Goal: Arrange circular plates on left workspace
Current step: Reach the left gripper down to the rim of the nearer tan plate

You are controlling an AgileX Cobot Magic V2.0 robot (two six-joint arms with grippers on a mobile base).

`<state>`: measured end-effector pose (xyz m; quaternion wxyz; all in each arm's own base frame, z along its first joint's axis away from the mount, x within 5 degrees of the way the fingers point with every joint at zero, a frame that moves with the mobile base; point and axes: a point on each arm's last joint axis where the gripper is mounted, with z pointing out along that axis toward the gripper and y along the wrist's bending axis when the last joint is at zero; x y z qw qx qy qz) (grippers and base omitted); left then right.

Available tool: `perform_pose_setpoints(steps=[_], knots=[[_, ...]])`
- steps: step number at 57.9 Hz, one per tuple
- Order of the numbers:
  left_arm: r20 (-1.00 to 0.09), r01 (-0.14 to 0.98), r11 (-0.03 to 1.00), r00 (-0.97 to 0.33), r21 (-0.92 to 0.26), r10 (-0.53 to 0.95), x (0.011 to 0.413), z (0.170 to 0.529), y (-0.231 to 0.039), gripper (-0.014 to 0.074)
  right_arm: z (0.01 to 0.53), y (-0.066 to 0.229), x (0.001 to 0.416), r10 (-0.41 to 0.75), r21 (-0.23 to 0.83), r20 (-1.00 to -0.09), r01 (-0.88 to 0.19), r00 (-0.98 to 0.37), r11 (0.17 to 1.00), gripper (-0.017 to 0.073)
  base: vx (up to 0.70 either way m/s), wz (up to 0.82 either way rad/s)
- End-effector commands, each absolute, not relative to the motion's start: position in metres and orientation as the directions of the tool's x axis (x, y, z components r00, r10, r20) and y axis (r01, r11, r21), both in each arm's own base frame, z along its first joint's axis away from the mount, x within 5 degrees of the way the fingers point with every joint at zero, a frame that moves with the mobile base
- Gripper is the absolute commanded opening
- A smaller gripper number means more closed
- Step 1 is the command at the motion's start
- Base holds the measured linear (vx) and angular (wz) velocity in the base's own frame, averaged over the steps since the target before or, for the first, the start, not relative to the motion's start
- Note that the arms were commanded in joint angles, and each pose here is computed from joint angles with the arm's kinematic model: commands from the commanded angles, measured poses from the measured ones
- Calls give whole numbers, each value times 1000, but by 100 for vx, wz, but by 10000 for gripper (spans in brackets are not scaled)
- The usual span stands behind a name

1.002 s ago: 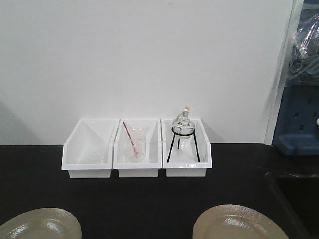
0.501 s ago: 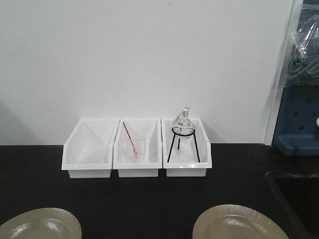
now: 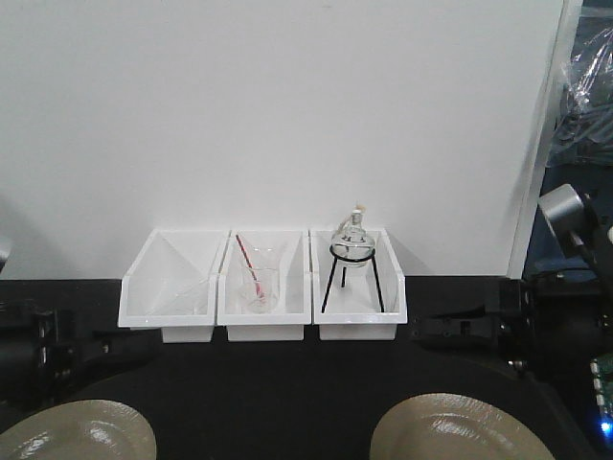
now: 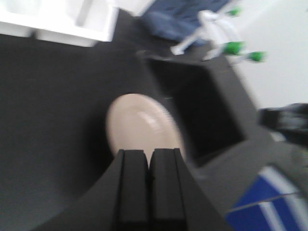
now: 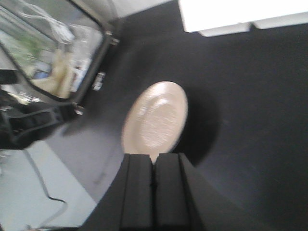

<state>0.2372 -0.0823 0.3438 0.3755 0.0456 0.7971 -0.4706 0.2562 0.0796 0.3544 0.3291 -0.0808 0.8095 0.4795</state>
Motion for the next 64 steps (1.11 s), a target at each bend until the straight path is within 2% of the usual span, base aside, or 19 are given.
perform_pose_setpoints(steps=[1,9,20,32,40,52,57,64], knots=[[-600,445,413,-682,-794,-419,243,367,-86,3,380,80,260,312,753,-638,-483,-704,448,2,0,0],[-590,389,454,-639,-802,-494,252,366,-80,3,382,77,266,377,766,-628,-457,-680,452,2,0,0],[-608,374,495,-623,-784,-492,254,363,-74,5,382,75,268,396,763,-631,-444,-667,469,6,0,0],[-638,325,579,-593,-748,-492,259,358,-40,53,381,75,268,382,755,-638,-447,-669,479,18,0,0],[-630,258,614,-570,-746,-527,257,355,-5,147,380,75,267,364,740,-653,-455,-664,496,20,0,0],[-640,99,713,-538,-694,-548,249,344,46,388,378,75,267,304,675,-713,-504,-631,539,23,0,0],[-599,5,746,-599,-666,-531,248,327,62,470,376,75,266,275,657,-726,-519,-630,547,23,0,0],[-506,-41,786,-744,-617,-436,251,295,72,507,374,76,264,235,640,-733,-530,-638,555,23,0,0]])
